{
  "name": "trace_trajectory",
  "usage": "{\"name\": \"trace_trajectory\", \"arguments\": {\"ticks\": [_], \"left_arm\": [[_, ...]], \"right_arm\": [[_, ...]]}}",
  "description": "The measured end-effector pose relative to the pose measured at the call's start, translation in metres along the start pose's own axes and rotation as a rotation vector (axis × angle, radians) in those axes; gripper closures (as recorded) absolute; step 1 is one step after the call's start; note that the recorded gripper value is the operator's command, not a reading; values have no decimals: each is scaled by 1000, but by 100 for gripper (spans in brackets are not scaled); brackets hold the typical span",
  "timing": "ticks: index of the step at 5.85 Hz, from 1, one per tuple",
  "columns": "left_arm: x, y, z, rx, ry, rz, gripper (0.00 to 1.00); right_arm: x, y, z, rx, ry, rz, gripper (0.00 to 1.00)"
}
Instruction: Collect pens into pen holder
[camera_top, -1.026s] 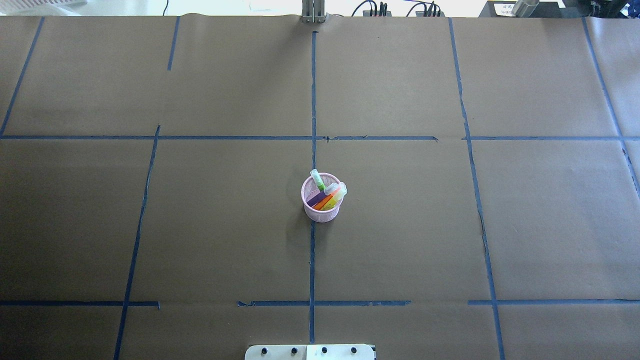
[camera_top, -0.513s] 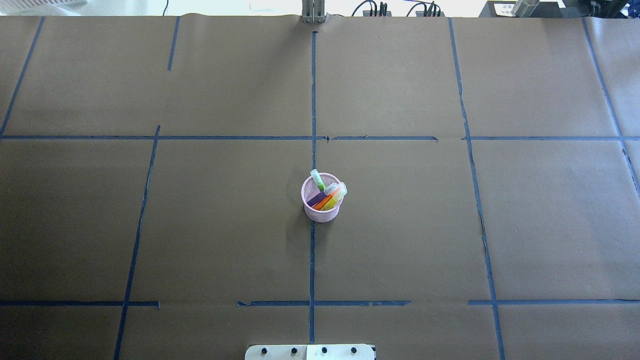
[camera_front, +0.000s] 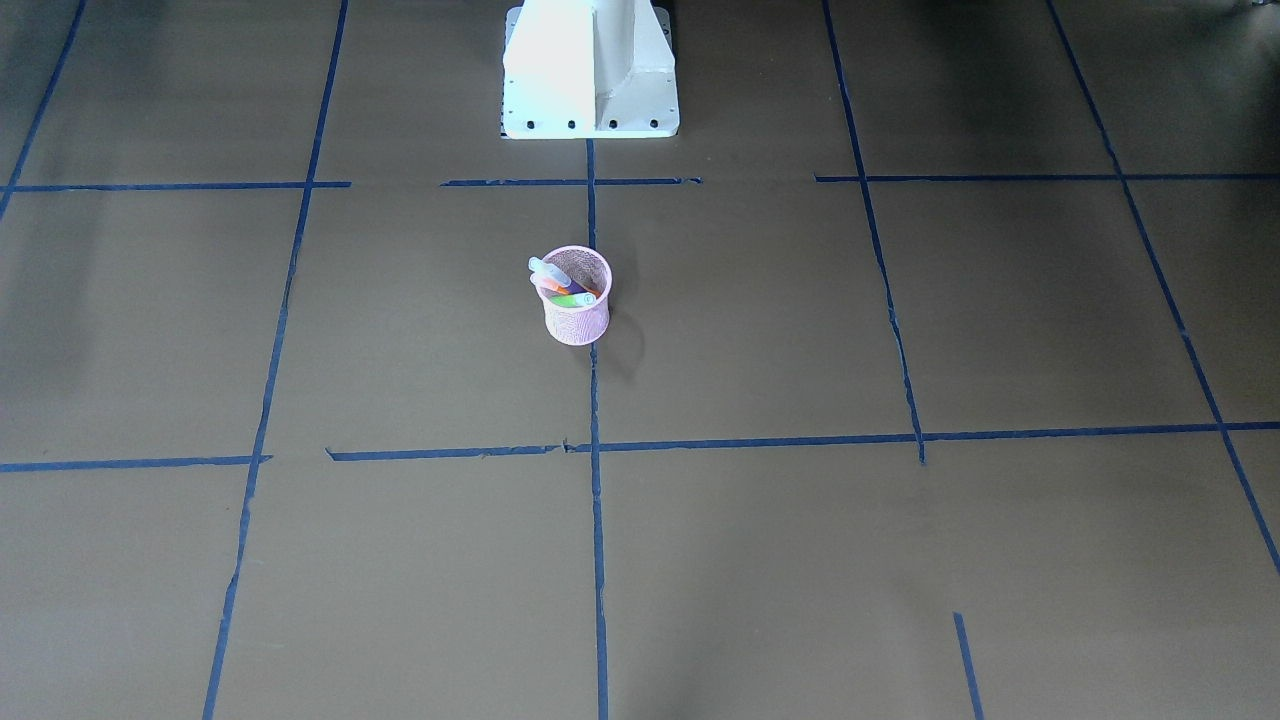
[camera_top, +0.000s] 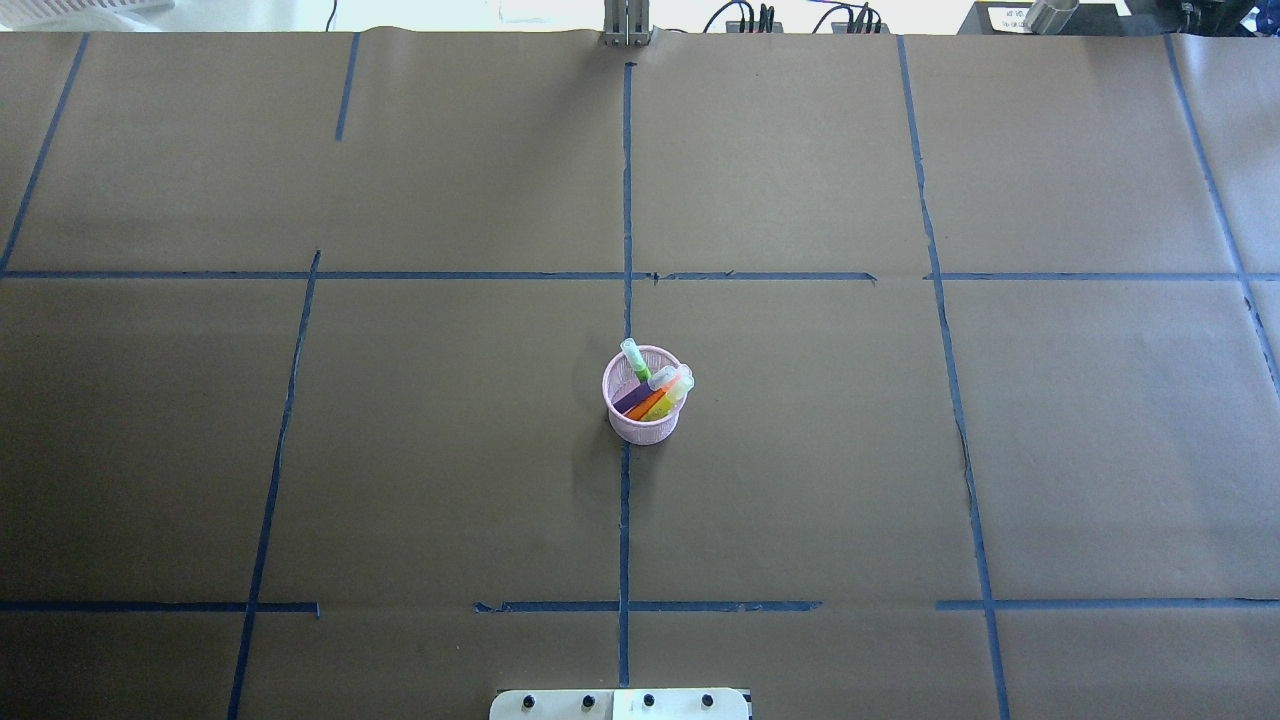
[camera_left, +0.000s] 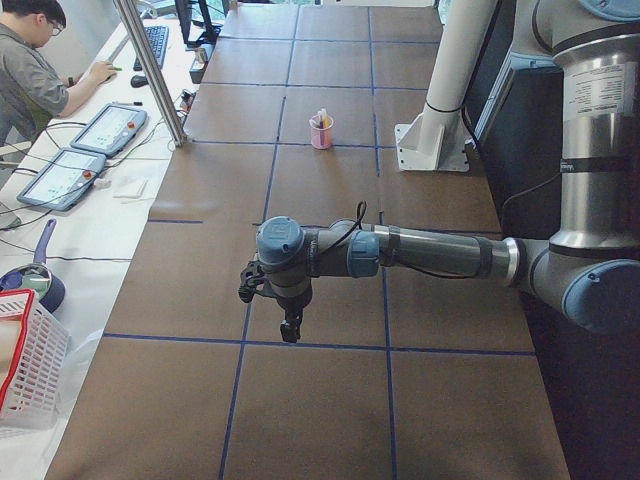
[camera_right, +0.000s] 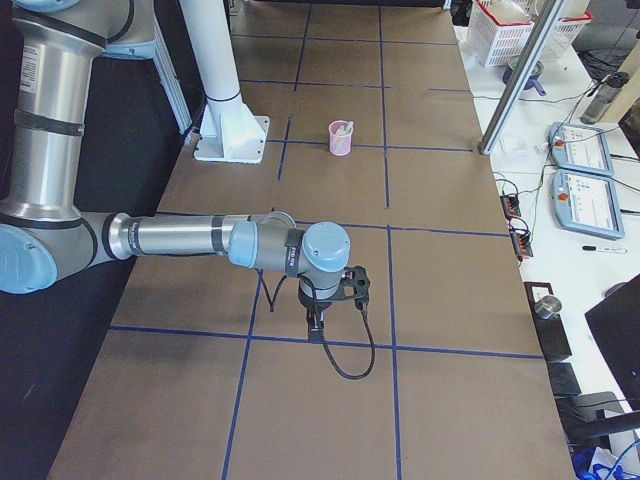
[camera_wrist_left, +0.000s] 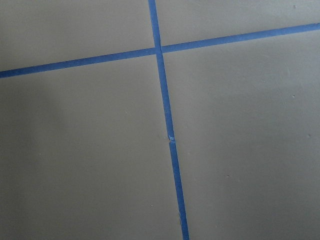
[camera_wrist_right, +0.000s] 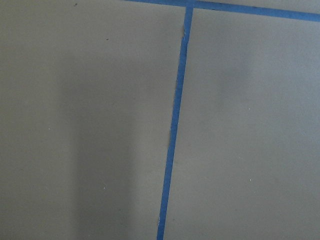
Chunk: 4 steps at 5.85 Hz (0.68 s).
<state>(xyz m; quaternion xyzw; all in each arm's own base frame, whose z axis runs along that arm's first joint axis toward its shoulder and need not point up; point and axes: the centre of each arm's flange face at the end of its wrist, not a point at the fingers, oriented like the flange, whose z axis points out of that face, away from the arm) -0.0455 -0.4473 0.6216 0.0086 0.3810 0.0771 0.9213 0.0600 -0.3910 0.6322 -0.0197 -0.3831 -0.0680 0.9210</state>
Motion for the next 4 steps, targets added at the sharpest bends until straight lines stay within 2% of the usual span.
{"name": "trace_trajectory", "arguments": {"ticks": [4], "left_arm": [[0, 2, 0, -2, -3, -2, 0]], "right_arm": [[1, 0, 1, -1, 1, -1, 0]]}}
